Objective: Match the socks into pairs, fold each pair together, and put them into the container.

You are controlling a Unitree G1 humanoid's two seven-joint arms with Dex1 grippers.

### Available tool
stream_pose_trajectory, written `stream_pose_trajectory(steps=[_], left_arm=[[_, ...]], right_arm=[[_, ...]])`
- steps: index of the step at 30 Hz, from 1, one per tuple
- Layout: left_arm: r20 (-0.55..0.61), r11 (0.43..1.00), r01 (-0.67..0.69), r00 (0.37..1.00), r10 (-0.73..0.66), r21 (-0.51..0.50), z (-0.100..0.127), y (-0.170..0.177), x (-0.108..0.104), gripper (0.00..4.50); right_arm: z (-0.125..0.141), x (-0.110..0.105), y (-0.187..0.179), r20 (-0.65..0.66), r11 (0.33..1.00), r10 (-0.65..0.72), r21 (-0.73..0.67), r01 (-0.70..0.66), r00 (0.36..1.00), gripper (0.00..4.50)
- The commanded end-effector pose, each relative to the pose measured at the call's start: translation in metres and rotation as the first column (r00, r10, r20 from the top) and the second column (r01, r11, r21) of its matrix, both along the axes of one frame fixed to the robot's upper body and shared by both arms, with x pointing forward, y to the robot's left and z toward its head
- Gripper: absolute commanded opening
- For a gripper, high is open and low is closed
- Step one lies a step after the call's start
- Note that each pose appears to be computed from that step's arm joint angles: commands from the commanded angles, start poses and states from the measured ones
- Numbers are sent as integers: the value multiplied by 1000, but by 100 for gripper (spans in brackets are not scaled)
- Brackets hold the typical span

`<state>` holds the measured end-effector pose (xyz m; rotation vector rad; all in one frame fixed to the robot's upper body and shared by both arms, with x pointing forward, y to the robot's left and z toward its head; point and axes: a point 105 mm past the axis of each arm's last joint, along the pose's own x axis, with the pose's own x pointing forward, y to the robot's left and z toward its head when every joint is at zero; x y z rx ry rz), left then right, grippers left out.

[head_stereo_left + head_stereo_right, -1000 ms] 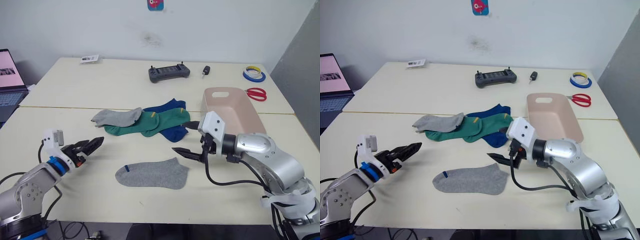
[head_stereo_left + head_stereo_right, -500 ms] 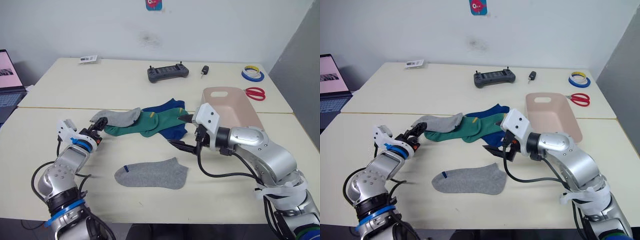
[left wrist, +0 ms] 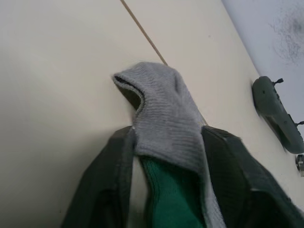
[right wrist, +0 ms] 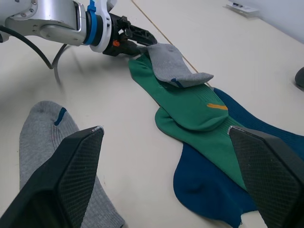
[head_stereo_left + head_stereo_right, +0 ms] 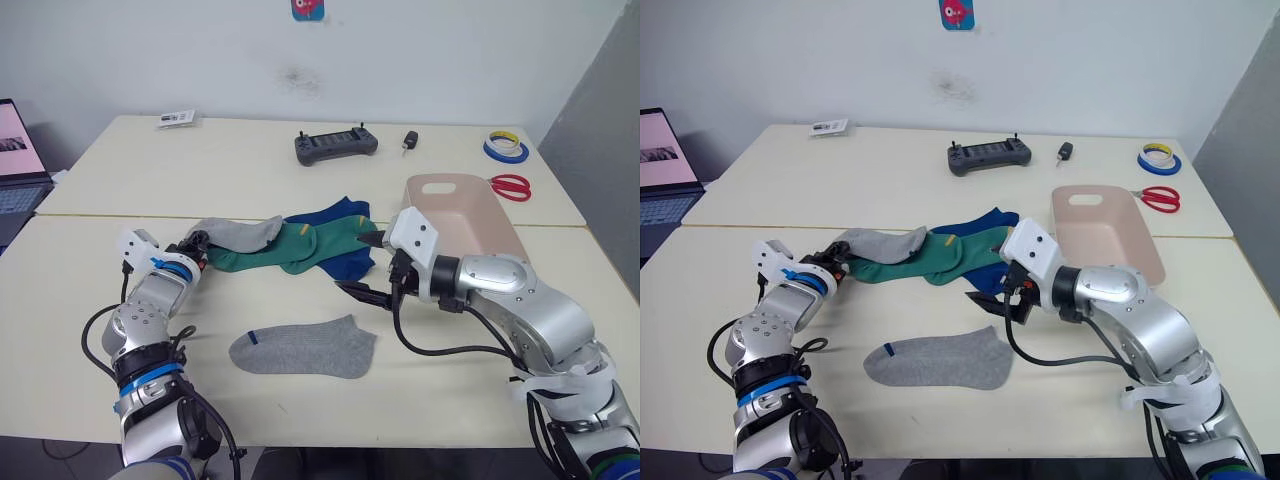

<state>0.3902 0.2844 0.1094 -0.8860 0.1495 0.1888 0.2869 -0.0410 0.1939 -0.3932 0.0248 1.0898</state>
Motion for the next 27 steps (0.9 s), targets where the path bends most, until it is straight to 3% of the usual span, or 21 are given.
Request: stream_pose_trajectory(steps=[1, 3, 5, 13, 21, 27], left_arm=[[82, 998, 10, 997, -15, 55, 20, 3, 3, 104], [110, 994, 15, 994, -27, 108, 24, 5, 2, 33], [134, 990, 19, 990, -38, 137, 27, 6, 1, 6], [265, 969, -5, 962, -63, 249, 51, 12, -6, 6], [381, 909, -5, 909, -170, 416, 102, 12, -10, 6], [430, 814, -51, 867, -251, 578, 148, 21, -24, 6]], right_arm=[[14, -6, 3, 52, 1000, 22, 17, -23, 998, 450], [13, -6, 3, 49, 1000, 22, 16, -22, 999, 450], [12, -7, 3, 47, 1000, 23, 15, -23, 999, 450], [9, -8, 3, 42, 1000, 28, 12, -28, 999, 450], [8, -8, 3, 39, 999, 29, 17, -30, 999, 450], [7, -11, 2, 34, 999, 32, 23, -33, 999, 450]])
